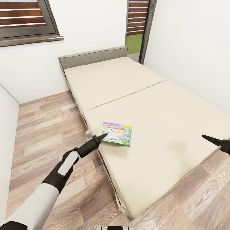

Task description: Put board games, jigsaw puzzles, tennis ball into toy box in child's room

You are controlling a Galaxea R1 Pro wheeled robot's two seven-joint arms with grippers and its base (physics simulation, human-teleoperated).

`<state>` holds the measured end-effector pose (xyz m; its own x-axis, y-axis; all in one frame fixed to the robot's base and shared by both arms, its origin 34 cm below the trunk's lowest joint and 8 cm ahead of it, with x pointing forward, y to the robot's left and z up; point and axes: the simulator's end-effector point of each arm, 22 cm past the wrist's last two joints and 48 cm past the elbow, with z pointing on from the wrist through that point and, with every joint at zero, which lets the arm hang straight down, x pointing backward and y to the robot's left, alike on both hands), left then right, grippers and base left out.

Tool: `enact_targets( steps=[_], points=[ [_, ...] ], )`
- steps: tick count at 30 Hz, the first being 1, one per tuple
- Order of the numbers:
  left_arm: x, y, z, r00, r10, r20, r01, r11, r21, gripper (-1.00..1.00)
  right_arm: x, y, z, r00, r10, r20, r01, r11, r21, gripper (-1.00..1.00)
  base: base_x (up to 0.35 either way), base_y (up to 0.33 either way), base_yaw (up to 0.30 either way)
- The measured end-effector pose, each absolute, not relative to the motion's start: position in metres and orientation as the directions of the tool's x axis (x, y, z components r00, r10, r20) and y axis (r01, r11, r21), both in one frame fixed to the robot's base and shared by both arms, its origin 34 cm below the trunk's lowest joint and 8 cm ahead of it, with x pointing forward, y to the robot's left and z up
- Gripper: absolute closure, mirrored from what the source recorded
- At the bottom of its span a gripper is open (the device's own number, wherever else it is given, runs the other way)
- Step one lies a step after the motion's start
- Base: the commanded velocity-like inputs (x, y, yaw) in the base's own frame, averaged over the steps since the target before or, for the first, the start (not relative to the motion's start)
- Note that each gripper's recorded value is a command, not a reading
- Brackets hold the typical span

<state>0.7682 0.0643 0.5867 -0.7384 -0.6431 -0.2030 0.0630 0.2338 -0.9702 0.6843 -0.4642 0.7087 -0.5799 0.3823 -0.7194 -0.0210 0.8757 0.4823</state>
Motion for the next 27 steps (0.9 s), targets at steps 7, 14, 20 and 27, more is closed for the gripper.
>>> enact_targets(
  steps=[7, 14, 20, 27],
  points=[
    [0.752, 0.004, 0.620, -0.754, -0.613, -0.236, 0.040, 0.316, -0.948, 1.00, 0.678, -0.443, 0.712, -0.596, 0.381, -0.707, -0.093, 0.842, 0.532, -1.00, 0.000, 0.000, 0.000],
    [0.729, -0.030, 0.631, -0.782, -0.567, -0.258, 0.001, 0.413, -0.911, 1.00, 0.675, -0.432, 0.715, -0.602, 0.381, -0.702, -0.133, 0.819, 0.558, -1.00, 0.000, 0.000, 0.000],
    [0.724, -0.035, 0.637, -0.786, -0.564, -0.254, -0.013, 0.426, -0.905, 1.00, 0.675, -0.430, 0.717, -0.602, 0.380, -0.703, -0.139, 0.816, 0.561, -1.00, 0.000, 0.000, 0.000],
    [0.725, -0.029, 0.646, -0.781, -0.557, -0.282, 0.004, 0.447, -0.895, 1.00, 0.674, -0.430, 0.721, -0.596, 0.380, -0.707, -0.145, 0.816, 0.560, -1.00, 0.000, 0.000, 0.000]
  ],
)
